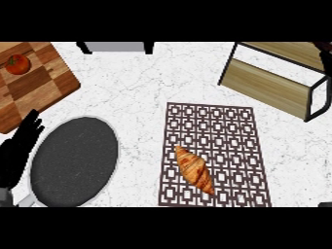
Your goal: Pick the cupcake from the placemat and place it in the tiered shelf
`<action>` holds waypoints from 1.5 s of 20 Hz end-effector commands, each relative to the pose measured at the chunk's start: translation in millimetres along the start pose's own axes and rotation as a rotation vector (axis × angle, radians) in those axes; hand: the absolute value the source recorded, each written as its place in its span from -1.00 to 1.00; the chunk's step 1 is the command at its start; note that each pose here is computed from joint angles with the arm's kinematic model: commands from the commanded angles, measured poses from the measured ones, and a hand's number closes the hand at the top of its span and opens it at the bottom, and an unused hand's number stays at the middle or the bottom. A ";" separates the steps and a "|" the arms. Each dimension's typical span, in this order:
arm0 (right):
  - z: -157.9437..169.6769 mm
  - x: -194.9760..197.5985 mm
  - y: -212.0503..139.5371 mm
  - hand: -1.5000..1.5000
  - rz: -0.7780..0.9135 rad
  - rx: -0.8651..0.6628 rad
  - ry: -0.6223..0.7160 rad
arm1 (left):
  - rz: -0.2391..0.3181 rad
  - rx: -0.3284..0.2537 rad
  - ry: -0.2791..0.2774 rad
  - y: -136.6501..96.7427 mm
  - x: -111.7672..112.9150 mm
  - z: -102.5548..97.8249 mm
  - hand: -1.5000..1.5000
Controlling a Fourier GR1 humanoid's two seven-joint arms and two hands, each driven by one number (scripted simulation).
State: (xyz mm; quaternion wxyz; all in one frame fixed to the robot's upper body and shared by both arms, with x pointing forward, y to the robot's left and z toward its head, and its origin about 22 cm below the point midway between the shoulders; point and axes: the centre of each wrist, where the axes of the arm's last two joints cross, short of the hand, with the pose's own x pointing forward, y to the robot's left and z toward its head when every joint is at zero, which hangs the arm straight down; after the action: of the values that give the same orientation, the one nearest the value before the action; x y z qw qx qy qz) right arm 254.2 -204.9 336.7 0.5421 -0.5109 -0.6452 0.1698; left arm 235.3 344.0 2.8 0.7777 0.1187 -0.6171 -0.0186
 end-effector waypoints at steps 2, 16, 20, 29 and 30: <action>-35.0 10.2 -23.6 1.00 0.098 0.016 0.107 | -0.015 0.001 -0.001 6.3 1.5 -3.5 0.00; -93.4 -42.0 12.0 1.00 0.220 -0.039 0.162 | -0.010 0.004 -0.013 -3.5 -3.7 9.0 0.00; -127.6 -61.0 29.2 1.00 0.183 -0.031 0.202 | -0.004 -0.007 0.005 0.0 5.1 -2.4 0.00; -146.6 -96.6 56.1 1.00 0.080 -0.079 0.335 | -0.009 -0.006 -0.010 6.5 3.1 -11.8 0.00; -146.8 -91.8 62.3 1.00 0.087 -0.083 0.355 | -0.006 -0.013 -0.009 2.4 13.3 -13.2 0.00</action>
State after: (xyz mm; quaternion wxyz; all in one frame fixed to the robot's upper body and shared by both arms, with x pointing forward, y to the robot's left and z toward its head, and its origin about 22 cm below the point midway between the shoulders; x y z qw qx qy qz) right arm 388.3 -299.2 306.4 0.6026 -0.5778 -0.5373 0.1197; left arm 244.0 345.1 4.0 0.7769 0.1157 -0.6184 -0.0241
